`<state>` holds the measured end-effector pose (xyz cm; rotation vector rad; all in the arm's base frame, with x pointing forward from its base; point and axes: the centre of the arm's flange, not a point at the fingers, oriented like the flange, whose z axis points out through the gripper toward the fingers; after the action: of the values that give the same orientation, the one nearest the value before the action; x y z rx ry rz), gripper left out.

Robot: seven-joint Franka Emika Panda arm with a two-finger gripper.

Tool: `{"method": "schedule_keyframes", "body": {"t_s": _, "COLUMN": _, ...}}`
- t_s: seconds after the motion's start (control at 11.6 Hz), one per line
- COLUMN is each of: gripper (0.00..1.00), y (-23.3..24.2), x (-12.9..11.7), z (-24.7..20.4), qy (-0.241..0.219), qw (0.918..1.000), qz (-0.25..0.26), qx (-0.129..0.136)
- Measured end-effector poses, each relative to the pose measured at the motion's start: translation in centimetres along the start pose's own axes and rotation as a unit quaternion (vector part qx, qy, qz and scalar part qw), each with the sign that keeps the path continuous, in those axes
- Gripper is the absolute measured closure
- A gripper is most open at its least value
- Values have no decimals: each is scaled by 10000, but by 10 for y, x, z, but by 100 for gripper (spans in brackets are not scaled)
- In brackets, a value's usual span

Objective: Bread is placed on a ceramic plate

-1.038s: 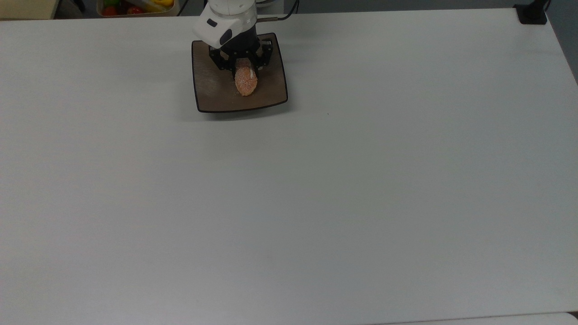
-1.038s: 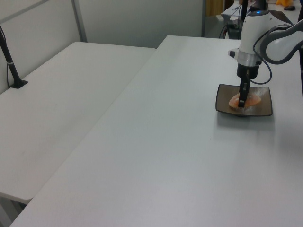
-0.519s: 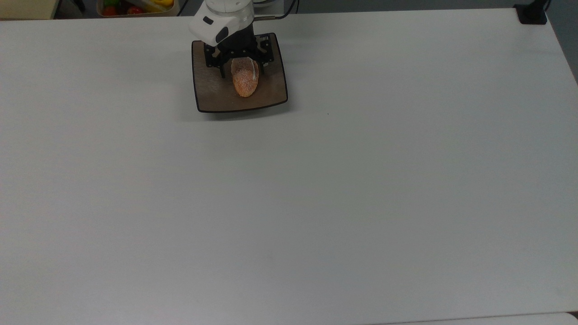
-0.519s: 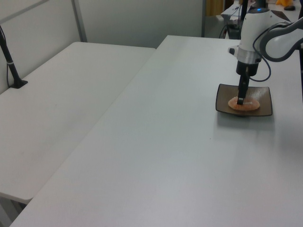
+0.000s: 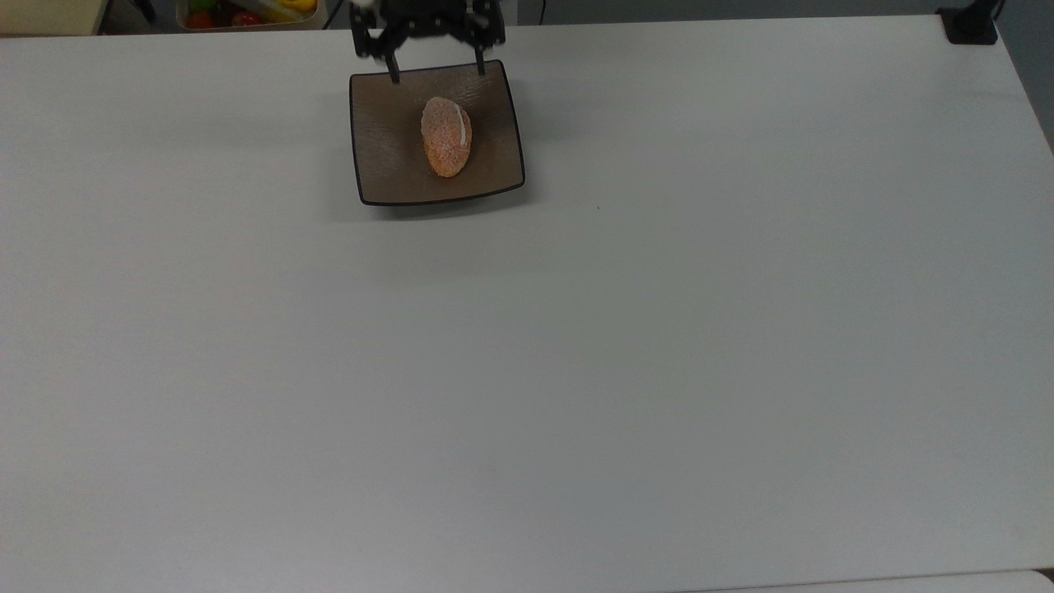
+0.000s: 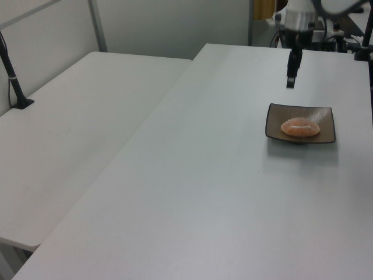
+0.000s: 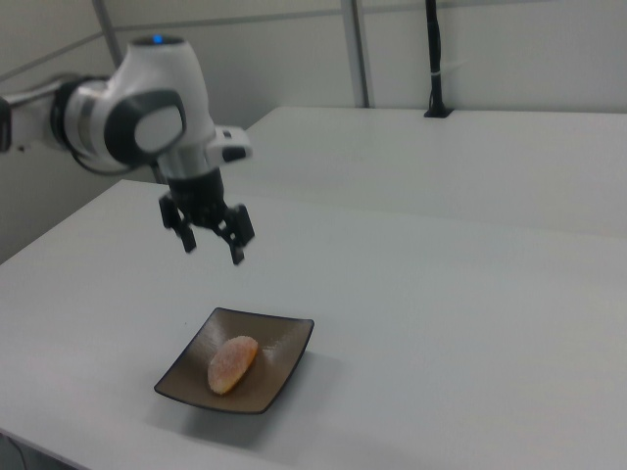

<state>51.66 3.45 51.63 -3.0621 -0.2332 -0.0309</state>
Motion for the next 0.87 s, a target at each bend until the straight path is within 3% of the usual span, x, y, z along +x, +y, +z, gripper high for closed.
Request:
{"method": "schedule_keyframes", "body": {"t_s": 0.26, "gripper": 0, "y": -9, "x": -3, "z": -92, "qy": -44, "qw": 9999, "qz": -55, "qx": 120}}
{"method": "schedule_keyframes", "body": {"t_s": 0.43, "gripper": 0, "y": -14, "x": -11, "z": -128, "qy": -119, "qw": 9998, "qz": -71, "qx": 152}}
{"method": "schedule_keyframes", "body": {"t_s": 0.69, "gripper": 0, "y": -13, "x": -6, "z": -129, "qy": -279, "qw": 9986, "qz": 423, "qx": 149}}
{"method": "schedule_keyframes", "body": {"t_s": 0.87, "gripper": 0, "y": -11, "x": 16, "z": -112, "qy": -143, "qw": 9987, "qz": 481, "qx": 123}}
